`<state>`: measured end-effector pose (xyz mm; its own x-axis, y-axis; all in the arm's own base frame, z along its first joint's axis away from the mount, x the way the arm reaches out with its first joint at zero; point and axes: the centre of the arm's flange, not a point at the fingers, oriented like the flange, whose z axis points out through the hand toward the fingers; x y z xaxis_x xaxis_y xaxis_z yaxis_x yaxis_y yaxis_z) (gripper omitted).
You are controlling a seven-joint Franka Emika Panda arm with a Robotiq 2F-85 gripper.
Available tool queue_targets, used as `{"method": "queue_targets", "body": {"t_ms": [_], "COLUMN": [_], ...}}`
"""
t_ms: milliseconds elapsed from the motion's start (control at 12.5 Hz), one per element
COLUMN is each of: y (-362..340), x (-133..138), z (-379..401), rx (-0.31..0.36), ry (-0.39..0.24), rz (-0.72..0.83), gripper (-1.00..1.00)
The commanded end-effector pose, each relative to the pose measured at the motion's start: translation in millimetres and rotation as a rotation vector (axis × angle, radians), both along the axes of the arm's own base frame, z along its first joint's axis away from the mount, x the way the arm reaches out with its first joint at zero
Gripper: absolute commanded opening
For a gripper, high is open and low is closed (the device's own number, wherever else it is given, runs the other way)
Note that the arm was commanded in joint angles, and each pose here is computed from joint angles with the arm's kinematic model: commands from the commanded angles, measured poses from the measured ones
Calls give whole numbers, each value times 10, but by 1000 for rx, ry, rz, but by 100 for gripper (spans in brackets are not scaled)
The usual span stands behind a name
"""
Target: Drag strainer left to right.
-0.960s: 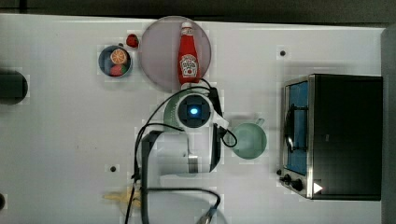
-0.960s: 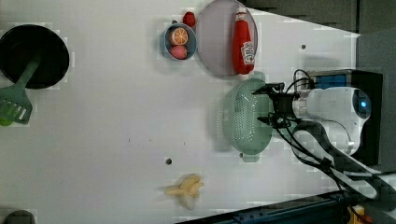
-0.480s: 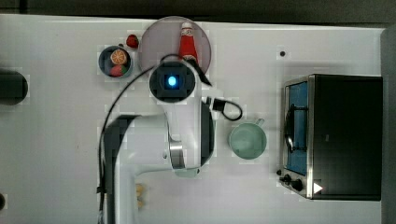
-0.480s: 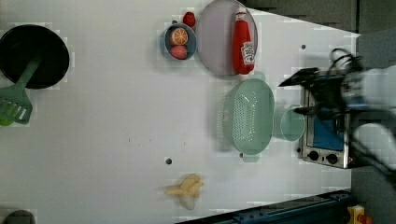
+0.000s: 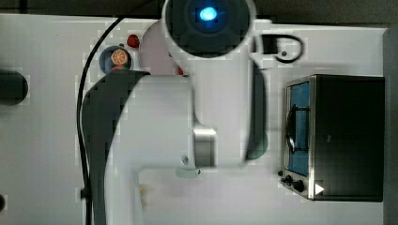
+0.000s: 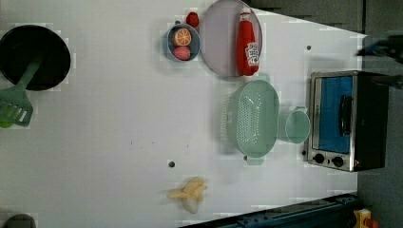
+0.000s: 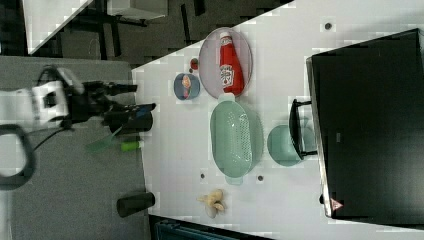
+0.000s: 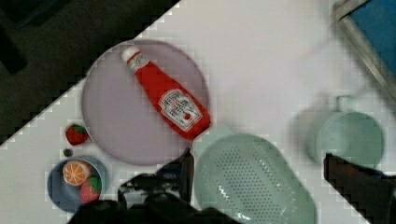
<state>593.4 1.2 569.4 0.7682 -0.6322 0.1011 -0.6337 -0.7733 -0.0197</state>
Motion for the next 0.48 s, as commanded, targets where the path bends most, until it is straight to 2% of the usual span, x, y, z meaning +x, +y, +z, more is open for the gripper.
{"method": "queue_targets", "body": {"t_ms": [80,240,480], "y": [-233,-273,-249], "x": [-132,-199,-201], "z": [160,189,177], "rx": [0,3,7], "ry": [83,126,130], "rz": [57,47,54], "gripper": [100,100,100]}}
